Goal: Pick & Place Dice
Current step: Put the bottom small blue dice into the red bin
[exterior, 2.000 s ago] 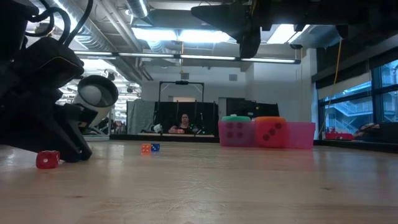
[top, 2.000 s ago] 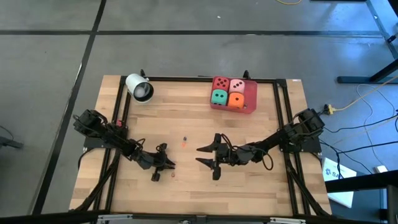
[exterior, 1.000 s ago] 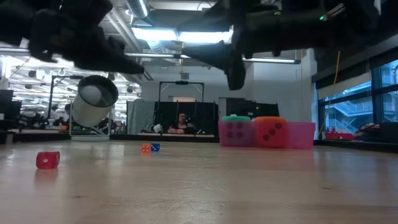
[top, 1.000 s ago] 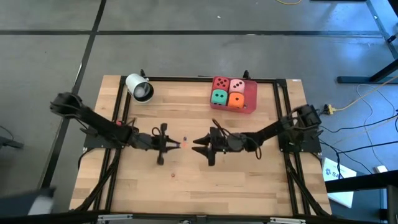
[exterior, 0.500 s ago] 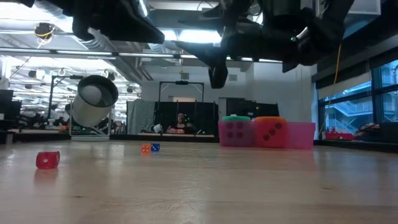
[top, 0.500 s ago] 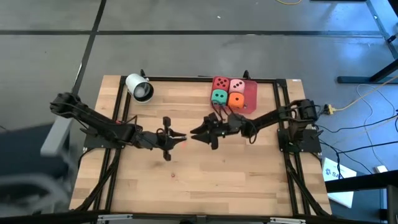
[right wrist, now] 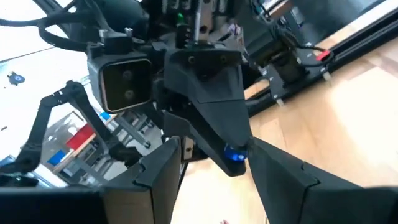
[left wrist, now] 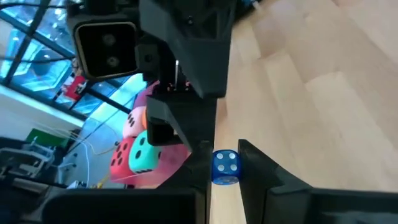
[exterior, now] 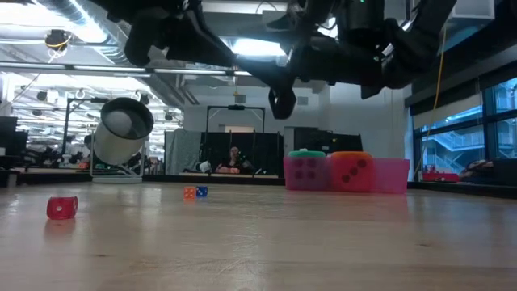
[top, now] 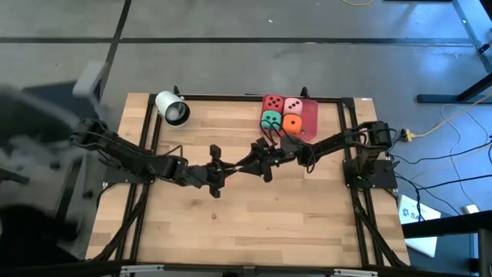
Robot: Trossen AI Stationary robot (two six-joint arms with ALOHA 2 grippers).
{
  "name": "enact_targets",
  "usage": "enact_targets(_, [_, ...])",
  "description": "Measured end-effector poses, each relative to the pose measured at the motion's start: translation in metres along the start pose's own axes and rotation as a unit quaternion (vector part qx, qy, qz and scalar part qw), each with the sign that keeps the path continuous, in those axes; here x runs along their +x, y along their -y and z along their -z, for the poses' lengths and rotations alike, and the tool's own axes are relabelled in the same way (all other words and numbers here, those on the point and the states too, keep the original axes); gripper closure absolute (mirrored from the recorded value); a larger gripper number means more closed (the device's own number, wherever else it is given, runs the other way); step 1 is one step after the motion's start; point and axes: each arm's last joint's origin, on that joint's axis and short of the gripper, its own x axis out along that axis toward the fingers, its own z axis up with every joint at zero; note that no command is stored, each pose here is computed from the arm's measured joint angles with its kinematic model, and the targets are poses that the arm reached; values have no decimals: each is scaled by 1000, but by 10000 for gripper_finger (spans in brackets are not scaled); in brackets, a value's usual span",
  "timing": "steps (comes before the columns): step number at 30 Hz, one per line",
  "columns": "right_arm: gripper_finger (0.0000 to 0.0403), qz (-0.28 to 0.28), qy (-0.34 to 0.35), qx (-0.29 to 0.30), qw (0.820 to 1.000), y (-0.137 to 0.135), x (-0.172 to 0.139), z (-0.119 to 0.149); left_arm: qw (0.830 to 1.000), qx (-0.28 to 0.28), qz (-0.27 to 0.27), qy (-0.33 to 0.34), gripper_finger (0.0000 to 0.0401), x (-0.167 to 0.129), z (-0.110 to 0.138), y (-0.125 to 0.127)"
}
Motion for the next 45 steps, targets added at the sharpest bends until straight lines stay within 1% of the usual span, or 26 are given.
enact_targets(3, [213, 15, -4, -4, 1000, 2, 0, 1, 1000, -9, -2, 10, 361, 0, -8, -3])
enact_targets(8, [213, 31, 0, -6, 1000, 4, 0, 1, 1000, -8, -3, 9, 365, -1, -7, -3])
enact_targets(14, [213, 25, 8, -6, 1000, 2, 0, 0, 1000, -9, 7, 14, 364, -1, -7, -3])
enact_targets(22, [213, 14, 11, 3, 1000, 0, 1, 0, 1000, -10, 2, 11, 362, 2, -5, -7])
enact_targets(28, [213, 11, 10, 2, 1000, -1, 1, 1, 1000, -13, 13, 24, 366, 5, -5, -11])
enact_targets(32, [213, 11, 11, 2, 1000, -2, 1, 1, 999, -16, 10, 29, 363, 5, -6, -12])
enact_targets(41, [213, -6, 12, -12, 1000, -6, 6, -6, 999, -13, 11, 31, 365, 5, -6, -12])
enact_targets(45, [225, -4, 8, -14, 1000, -6, 7, -6, 999, -13, 11, 31, 362, 5, -6, -12])
